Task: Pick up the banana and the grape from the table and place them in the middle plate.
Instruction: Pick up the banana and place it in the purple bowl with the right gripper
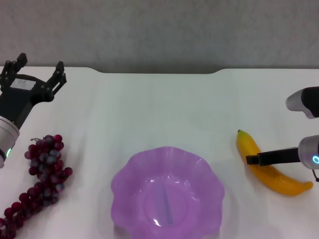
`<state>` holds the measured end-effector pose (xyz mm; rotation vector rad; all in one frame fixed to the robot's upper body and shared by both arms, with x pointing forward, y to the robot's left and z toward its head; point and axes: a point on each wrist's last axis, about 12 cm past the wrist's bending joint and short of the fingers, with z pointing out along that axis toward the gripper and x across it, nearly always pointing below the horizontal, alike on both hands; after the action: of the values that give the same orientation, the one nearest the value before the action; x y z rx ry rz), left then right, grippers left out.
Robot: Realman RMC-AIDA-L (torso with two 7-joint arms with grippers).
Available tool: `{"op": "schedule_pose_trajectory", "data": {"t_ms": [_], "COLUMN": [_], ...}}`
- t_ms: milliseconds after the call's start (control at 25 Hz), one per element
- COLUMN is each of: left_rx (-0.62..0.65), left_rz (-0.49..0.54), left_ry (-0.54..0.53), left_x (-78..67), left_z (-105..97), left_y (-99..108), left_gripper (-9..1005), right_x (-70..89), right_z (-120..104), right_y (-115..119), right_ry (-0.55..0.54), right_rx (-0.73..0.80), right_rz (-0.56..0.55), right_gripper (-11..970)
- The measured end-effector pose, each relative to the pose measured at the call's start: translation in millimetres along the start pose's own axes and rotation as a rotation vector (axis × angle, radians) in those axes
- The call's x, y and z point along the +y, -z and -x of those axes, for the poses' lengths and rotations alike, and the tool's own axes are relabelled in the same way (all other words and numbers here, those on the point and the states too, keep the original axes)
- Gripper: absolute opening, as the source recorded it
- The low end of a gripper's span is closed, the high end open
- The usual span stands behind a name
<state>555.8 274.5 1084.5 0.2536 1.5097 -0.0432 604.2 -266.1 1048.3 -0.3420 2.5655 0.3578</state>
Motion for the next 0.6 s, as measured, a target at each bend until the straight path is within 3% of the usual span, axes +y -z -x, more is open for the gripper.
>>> {"op": "schedule_pose_trajectory", "data": {"t_ms": [240, 400, 600], "left_rx": [0.008, 0.010, 0.011], "left_rz": [0.010, 0.011, 0.011], "left_ry": [-0.002, -0.003, -0.005], "left_x": [3.4, 4.0, 4.7], "left_z": [-2.6, -3.0, -3.1], "left_y": [4.1, 4.6, 4.7], "left_gripper": [879, 879, 878], "right_x": [-4.8, -10.4, -0.3], "right_z": [0.5, 5.1, 13.9], "right_y": [9.9, 39.3, 67.3], "right_ry": [-0.012, -0.006, 0.065], "right_rx": [-0.034, -0.111, -0.148], "right_rz": [0.005, 0.016, 0.047], "right_gripper": [478, 478, 478]}}
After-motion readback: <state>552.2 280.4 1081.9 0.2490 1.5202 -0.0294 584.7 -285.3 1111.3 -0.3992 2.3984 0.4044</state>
